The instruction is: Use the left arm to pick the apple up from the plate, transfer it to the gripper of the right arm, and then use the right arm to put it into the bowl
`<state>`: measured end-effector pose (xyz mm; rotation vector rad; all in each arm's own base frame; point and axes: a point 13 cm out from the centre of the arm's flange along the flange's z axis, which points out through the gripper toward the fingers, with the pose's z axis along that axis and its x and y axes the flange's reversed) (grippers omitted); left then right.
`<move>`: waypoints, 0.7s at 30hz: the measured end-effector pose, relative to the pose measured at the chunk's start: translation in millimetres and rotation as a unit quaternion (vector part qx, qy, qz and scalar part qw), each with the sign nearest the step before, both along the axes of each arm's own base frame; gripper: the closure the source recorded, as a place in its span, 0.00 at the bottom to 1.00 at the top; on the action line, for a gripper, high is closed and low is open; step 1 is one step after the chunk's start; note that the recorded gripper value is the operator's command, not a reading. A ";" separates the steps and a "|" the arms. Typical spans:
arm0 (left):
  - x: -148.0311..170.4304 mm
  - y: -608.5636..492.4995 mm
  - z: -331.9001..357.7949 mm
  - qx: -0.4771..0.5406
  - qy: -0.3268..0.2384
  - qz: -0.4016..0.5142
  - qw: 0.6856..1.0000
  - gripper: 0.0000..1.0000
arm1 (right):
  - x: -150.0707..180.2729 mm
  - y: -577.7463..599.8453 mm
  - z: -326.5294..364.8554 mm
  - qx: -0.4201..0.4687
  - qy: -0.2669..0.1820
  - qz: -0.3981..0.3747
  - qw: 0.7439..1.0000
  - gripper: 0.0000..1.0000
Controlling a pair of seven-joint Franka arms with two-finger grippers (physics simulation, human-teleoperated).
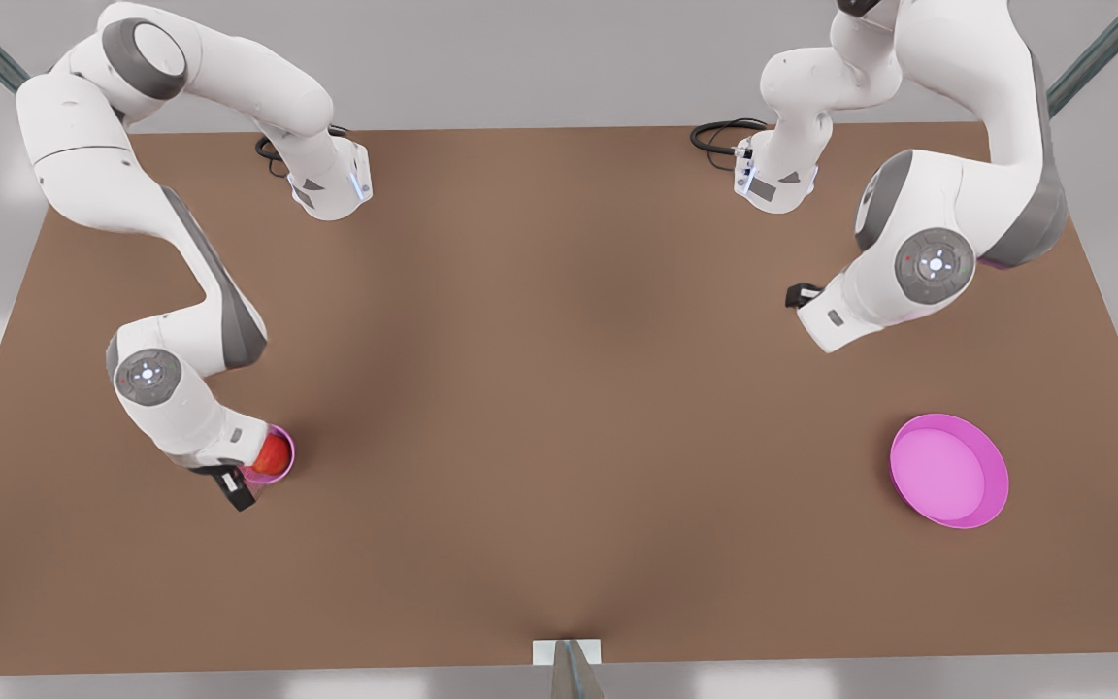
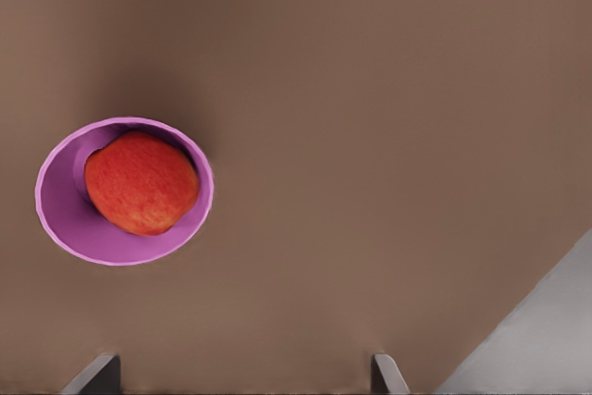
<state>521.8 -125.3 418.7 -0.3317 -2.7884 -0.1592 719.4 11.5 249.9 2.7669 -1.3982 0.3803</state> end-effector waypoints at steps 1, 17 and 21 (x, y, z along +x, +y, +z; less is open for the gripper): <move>0.0 0.4 0.6 0.000 0.000 0.001 1.000 0.00 | 7.9 10.7 17.7 0.005 0.001 -0.030 1.000 0.00; -0.7 8.4 20.0 0.004 -0.001 0.014 1.000 0.00 | -149.9 6.3 171.8 -0.048 0.080 -0.669 0.737 0.00; -2.7 6.2 25.0 0.004 -0.001 0.013 1.000 0.00 | -163.9 16.8 172.0 -0.030 0.098 -0.729 0.676 0.00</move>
